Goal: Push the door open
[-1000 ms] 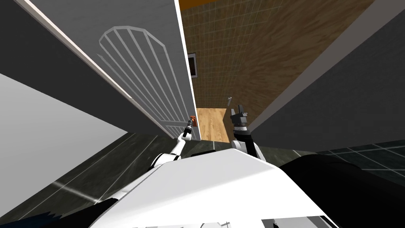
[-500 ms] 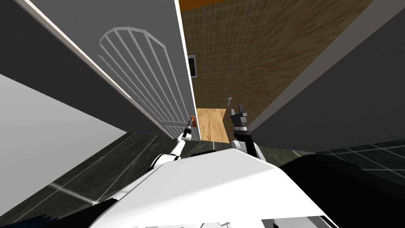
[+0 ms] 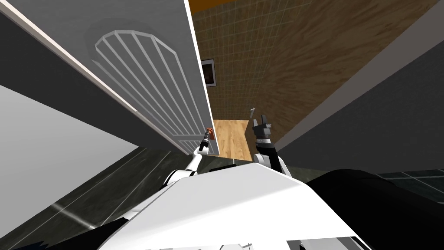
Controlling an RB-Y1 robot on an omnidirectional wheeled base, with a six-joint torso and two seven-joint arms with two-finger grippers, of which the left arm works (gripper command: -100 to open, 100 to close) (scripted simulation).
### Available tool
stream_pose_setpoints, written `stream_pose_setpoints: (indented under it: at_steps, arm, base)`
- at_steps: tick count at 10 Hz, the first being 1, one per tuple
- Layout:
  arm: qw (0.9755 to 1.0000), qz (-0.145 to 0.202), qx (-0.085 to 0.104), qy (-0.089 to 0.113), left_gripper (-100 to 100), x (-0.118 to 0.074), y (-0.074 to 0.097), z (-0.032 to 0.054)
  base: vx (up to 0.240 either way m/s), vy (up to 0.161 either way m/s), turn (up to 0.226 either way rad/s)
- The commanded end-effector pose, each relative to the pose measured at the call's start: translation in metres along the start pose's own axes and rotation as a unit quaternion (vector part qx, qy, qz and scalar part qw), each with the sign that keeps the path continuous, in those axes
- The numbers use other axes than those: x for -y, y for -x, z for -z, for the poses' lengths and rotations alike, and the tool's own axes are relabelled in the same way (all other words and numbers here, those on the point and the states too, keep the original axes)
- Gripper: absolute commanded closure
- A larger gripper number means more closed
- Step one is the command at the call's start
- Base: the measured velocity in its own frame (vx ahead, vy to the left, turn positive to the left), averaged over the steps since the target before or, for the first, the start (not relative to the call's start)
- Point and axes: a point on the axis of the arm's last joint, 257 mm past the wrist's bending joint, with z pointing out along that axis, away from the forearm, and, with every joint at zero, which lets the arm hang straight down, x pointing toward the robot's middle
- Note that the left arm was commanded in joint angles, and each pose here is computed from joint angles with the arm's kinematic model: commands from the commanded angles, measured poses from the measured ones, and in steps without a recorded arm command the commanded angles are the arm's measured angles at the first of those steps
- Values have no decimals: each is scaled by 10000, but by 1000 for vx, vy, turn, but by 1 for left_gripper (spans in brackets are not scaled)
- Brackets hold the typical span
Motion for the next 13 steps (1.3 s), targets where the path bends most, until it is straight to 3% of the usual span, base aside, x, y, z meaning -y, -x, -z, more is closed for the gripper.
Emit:
stream_pose_setpoints:
  at_steps: [1,5,8,13]
  arm:
    - [9999,-46,150,-72,100,73,216,-37]
    - [9990,-52,429,-55,100,65,521,-4]
    - [9985,-49,540,-49,100,62,637,12]
    - [9962,-26,867,-30,100,52,970,72]
  base:
    - [186,-127,54]
    - [182,-147,64]
    - [138,-109,47]
    - [138,-110,73]
